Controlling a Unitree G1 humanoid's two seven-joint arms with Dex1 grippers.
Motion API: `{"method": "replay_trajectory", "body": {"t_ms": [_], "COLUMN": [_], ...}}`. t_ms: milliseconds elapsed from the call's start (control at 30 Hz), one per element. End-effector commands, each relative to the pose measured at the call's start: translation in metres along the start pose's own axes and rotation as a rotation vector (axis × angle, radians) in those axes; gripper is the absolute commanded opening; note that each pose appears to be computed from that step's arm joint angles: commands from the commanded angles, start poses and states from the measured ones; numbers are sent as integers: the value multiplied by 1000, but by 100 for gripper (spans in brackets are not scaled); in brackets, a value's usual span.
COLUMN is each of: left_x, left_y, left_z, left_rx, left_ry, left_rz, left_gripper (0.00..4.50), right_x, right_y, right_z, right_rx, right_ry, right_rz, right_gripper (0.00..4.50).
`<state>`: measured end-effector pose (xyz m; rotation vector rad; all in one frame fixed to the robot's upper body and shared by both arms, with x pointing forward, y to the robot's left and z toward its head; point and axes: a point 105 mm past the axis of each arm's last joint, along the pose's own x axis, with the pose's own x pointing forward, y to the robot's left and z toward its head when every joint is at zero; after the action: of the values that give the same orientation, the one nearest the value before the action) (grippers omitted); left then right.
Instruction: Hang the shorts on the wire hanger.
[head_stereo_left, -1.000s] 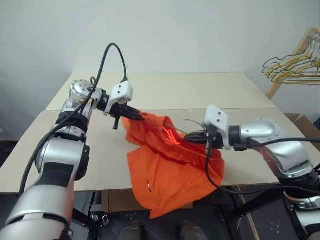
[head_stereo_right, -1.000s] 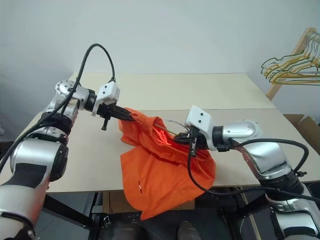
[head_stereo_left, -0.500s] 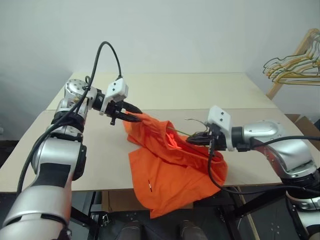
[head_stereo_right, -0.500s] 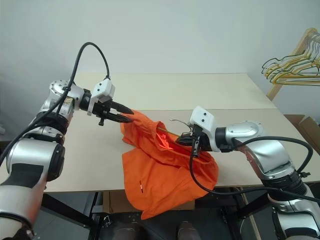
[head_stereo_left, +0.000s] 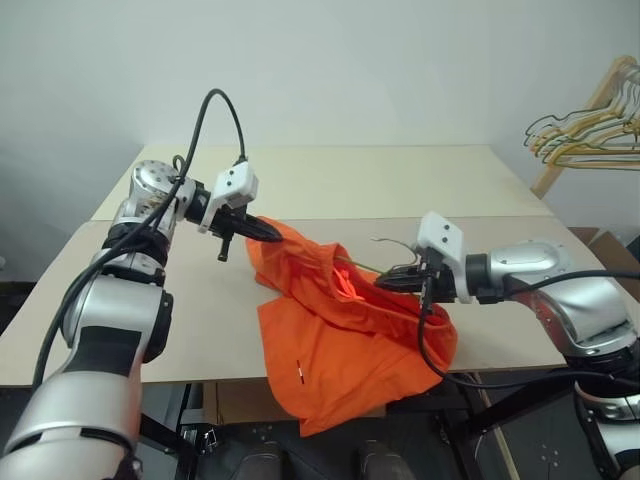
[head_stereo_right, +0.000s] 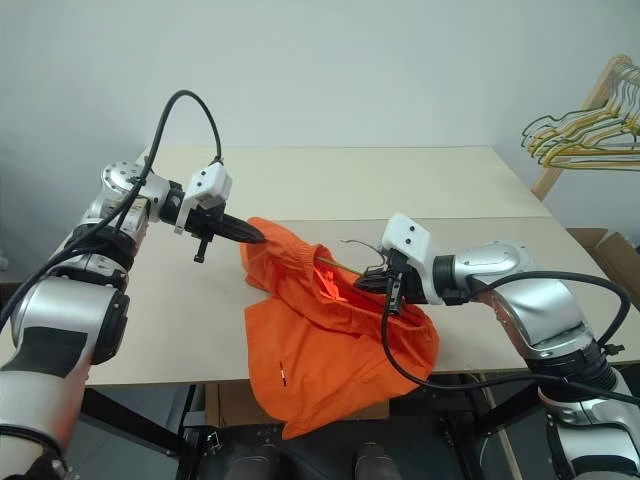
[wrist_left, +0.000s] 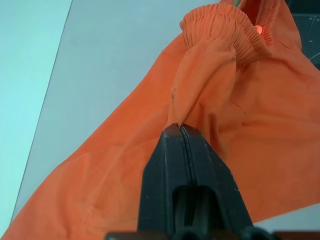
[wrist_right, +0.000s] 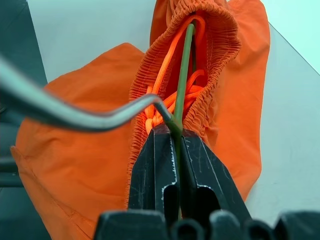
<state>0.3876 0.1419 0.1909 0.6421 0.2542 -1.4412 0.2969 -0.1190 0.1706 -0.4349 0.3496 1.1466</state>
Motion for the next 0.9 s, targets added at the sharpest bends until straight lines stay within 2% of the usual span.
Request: {"method": "replay_trajectory", "body": {"t_ms": [33, 200, 433, 700, 833, 900], "left_x": [-10, -19, -22, -7, 5, 10], "left_y": [7, 17, 19, 8, 3, 3], "left_z": [17, 27, 23, 19, 26, 33], "left_rx": [52, 42, 37, 69, 82, 91], "left_ry": [-37, -81, -78, -72, -89, -104], "left_rz": [37, 112, 141, 50, -4, -18], "left_gripper": [2, 2, 2, 2, 2, 39], "right_x": [-11, -9, -17, -22, -21, -22], "right_y": [-4, -5, -9, -10, -9, -10], "right_z": [7, -13, -16, -11, -3, 8], "right_rx": [-56, -73, -61, -60, -72, -81], "right_ry": [7, 106, 118, 112, 99, 89], "right_rz": [-39, -66, -84, -78, -57, -39], "right_gripper": [0, 0, 0, 0, 0, 0]}}
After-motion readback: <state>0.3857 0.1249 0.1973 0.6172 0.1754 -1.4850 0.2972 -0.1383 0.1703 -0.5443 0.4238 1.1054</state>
